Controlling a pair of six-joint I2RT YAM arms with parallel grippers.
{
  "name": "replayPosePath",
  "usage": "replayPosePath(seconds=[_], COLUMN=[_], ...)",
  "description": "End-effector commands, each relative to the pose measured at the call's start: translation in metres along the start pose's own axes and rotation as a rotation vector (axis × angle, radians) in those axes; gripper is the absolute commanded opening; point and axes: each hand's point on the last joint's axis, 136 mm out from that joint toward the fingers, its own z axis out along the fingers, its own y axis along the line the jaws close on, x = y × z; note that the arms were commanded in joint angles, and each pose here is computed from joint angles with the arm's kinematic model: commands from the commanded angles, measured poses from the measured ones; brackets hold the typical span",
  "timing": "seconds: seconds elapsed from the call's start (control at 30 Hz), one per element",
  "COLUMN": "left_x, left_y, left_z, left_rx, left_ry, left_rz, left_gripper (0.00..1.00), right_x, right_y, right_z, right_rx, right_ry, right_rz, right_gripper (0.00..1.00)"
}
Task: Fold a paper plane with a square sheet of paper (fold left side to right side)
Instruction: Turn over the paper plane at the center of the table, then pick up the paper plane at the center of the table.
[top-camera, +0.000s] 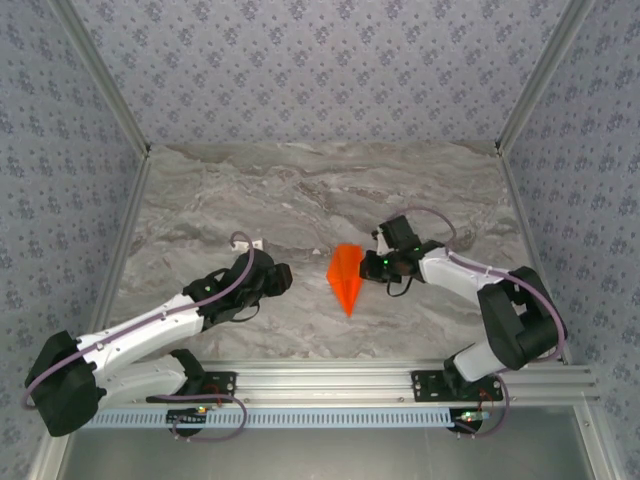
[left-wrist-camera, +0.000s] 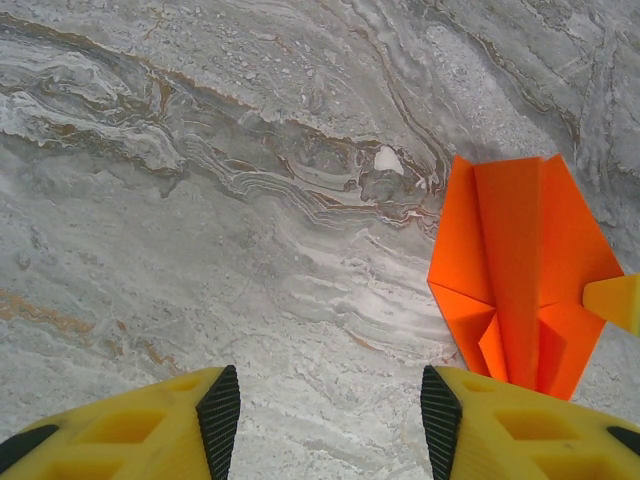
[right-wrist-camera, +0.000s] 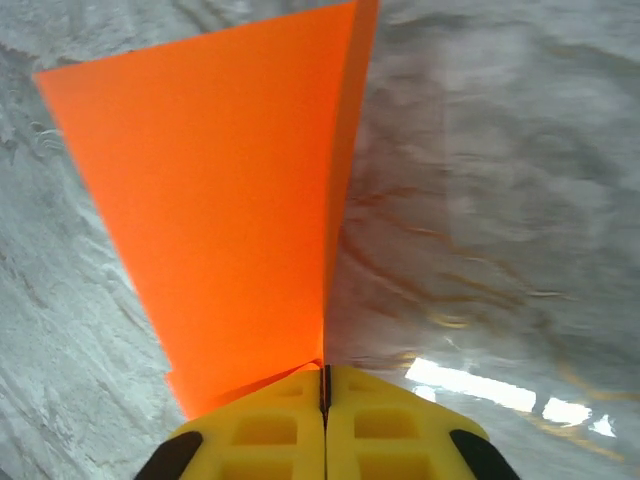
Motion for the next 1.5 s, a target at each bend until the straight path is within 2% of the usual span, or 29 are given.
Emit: replayPosePath(seconds=[0.0,0.13,0.23,0.33,0.5,0.67,0.9,1.07,1.47], left_x=[-0.006,-0.007,-0.009,-0.012,-0.014,-0.013,-0.010,-0.007,-0.006], left_y=[0.002,0.002,0.001,0.002,0.008,0.021,0.048,0.065,0.080], left_z=[-0.003,-0.004,-0.005,-0.007,-0.008,-0.015,-0.035,-0.045,-0.059], left_rx=[-0.017,-0.024,-0.029,-0.039,-0.056,-0.070,-0.091,-0.101,-0.115], left_ry=[-0.021,-0.018,-0.021,-0.033,-0.052,-0.093,-0.148,-0.189,-0.219], left_rz=[-0.002,0.007,0.018,0.026,0.012,-0.018,-0.051,-0.083,-0.075], left_gripper=[0.53,0.54,0.54,0.54,0.56,0.57,0.62,0.64,0.67], right_x=[0.013,0.005,-0.003,-0.006,0.000,0.017,0.029,0.032,0.037], right_y=[-0.013,-0.055,-0.060,-0.042,0.015,0.051,0.049,0.066,0.051], right_z=[0.002,-0.018,-0.040,-0.057,-0.067,-0.048,-0.016,-0.003,0.023], right_rx=[-0.062,0.121,0.222,0.227,0.236,0.296,0.489,0.549,0.718], right_ry=[0.066,0.032,0.008,-0.013,-0.047,0.027,0.124,0.140,0.207], right_rz=[-0.021,0.007,-0.029,-0.072,-0.244,-0.350,-0.431,-0.519,-0.594], right_gripper=[0.15,0.29,0.41,0.44,0.54,0.60,0.71,0.75,0.76])
